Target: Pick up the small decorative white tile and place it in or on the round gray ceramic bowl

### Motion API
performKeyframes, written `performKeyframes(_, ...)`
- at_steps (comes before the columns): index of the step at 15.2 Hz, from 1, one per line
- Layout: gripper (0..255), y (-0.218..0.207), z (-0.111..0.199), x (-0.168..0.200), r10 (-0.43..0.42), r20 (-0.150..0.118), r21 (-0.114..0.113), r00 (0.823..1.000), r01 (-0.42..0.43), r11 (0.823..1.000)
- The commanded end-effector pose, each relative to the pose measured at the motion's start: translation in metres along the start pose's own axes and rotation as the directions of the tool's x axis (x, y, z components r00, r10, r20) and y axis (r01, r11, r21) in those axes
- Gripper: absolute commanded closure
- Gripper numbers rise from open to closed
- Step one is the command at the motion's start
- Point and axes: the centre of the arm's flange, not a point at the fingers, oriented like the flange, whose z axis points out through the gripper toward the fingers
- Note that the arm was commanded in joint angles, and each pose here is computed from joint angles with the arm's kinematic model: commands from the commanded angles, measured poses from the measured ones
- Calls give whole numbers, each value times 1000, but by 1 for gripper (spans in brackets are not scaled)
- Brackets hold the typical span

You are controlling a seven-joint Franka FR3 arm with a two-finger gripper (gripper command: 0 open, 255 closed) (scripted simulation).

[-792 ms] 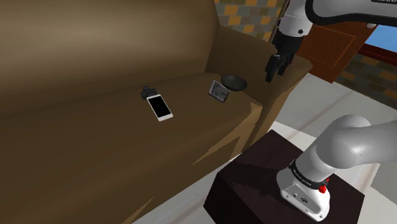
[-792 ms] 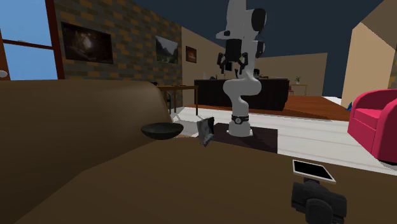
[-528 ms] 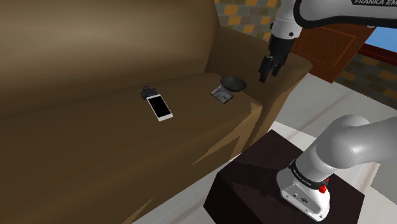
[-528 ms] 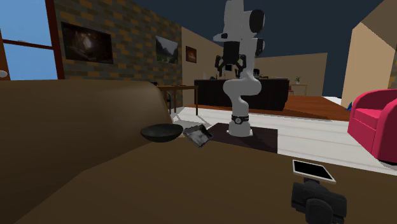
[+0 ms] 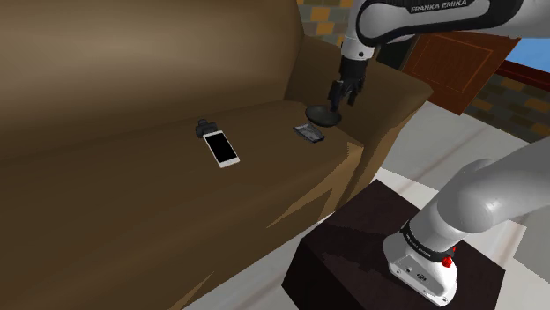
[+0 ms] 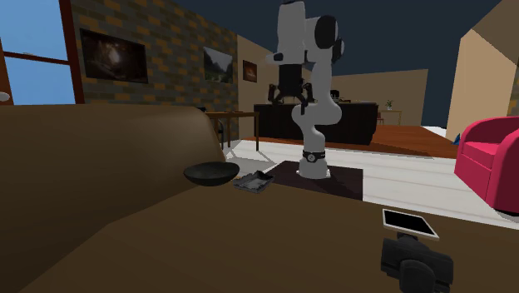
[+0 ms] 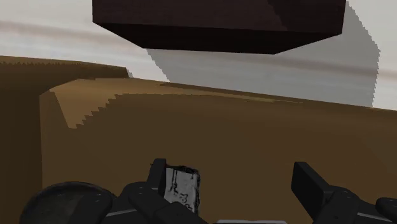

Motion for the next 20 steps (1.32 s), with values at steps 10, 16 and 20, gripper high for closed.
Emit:
performKeyframes(10, 0, 19, 63, 134, -5, 45, 41, 999, 3, 999)
performKeyframes(16, 0, 24, 94, 174, -6, 58, 53, 998, 3, 999)
performKeyframes(20, 0, 23, 115, 173, -6, 58, 53, 998, 3, 999)
